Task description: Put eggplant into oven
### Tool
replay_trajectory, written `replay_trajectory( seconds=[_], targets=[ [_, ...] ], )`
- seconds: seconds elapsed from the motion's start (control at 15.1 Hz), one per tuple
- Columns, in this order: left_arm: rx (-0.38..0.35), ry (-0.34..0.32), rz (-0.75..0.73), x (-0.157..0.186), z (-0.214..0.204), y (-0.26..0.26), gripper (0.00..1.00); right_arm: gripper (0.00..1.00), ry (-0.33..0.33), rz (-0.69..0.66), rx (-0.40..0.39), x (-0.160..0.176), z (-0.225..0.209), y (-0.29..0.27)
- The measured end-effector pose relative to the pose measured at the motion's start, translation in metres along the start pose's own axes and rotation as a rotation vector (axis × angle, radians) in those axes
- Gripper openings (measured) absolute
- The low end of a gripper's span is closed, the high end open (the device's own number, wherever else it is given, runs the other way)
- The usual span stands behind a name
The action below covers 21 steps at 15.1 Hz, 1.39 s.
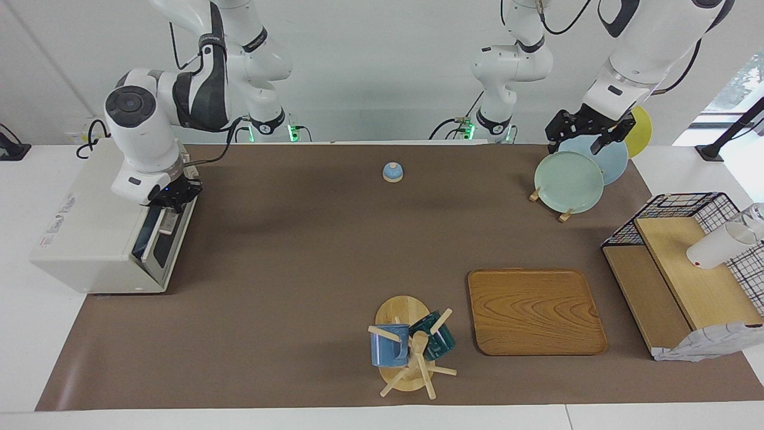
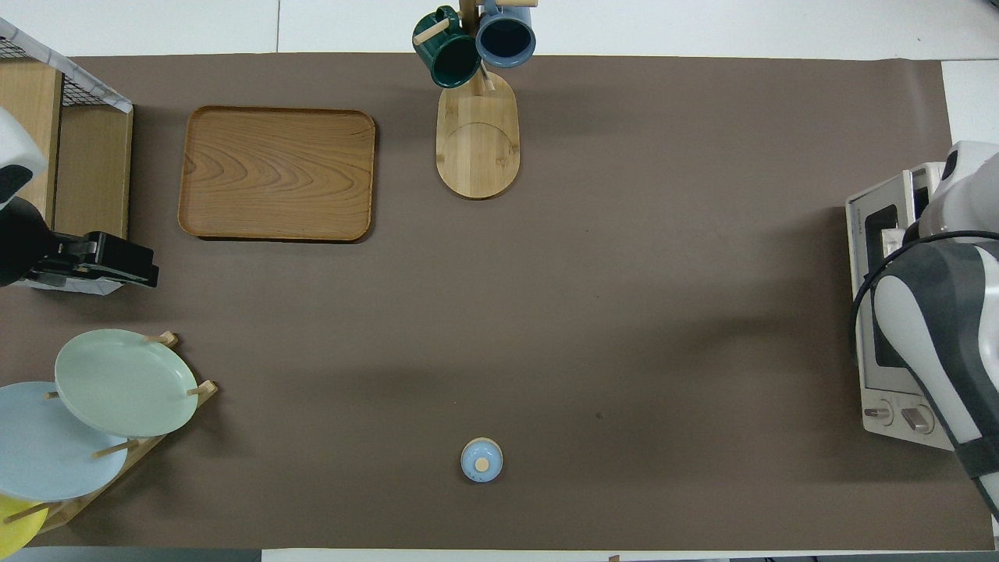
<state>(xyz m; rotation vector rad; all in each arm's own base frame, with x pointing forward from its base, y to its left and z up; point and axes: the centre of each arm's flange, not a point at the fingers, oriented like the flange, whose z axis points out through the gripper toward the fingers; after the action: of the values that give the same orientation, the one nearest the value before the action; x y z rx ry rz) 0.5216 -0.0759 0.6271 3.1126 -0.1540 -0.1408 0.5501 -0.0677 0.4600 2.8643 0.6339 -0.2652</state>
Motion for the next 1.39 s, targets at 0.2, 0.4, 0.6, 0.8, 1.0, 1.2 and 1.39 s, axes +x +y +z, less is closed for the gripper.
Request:
replay_trajectory(
  seconds=[0.2, 0.4, 0.6, 0.8, 1.0, 1.2, 1.39],
  targets=[
    [0.0, 0.0, -0.002, 0.0, 0.0, -0.001, 1.0, 0.06, -0.018, 0.026, 0.073, 0.0, -0.019, 0.004],
    [0.0, 0.0, -0.002, 0.0, 0.0, -0.001, 1.0, 0.36, 0.004, 0.045, 0.129, -0.003, -0.061, 0.005],
    [0.0, 0.0, -0.002, 0.0, 0.0, -0.001, 1.0, 0.68, 0.07, 0.1, 0.171, -0.006, -0.105, 0.005],
    [-0.001, 0.0, -0.006, 0.0, 0.0, -0.003, 1.0, 0.97, 0.085, 0.193, 0.181, -0.002, -0.122, -0.005],
    [-0.001, 0.0, -0.013, 0.0, 0.0, -0.007, 1.0, 1.0, 0.074, 0.206, 0.185, 0.0, -0.122, -0.009],
    [-0.001, 0.0, -0.014, 0.0, 0.0, -0.007, 1.0, 1.0, 0.065, 0.201, 0.187, 0.001, -0.126, -0.013],
    [-0.001, 0.0, -0.014, 0.0, 0.0, -0.007, 1.0, 1.0, 0.07, 0.205, 0.181, 0.005, -0.134, -0.024]
  ],
)
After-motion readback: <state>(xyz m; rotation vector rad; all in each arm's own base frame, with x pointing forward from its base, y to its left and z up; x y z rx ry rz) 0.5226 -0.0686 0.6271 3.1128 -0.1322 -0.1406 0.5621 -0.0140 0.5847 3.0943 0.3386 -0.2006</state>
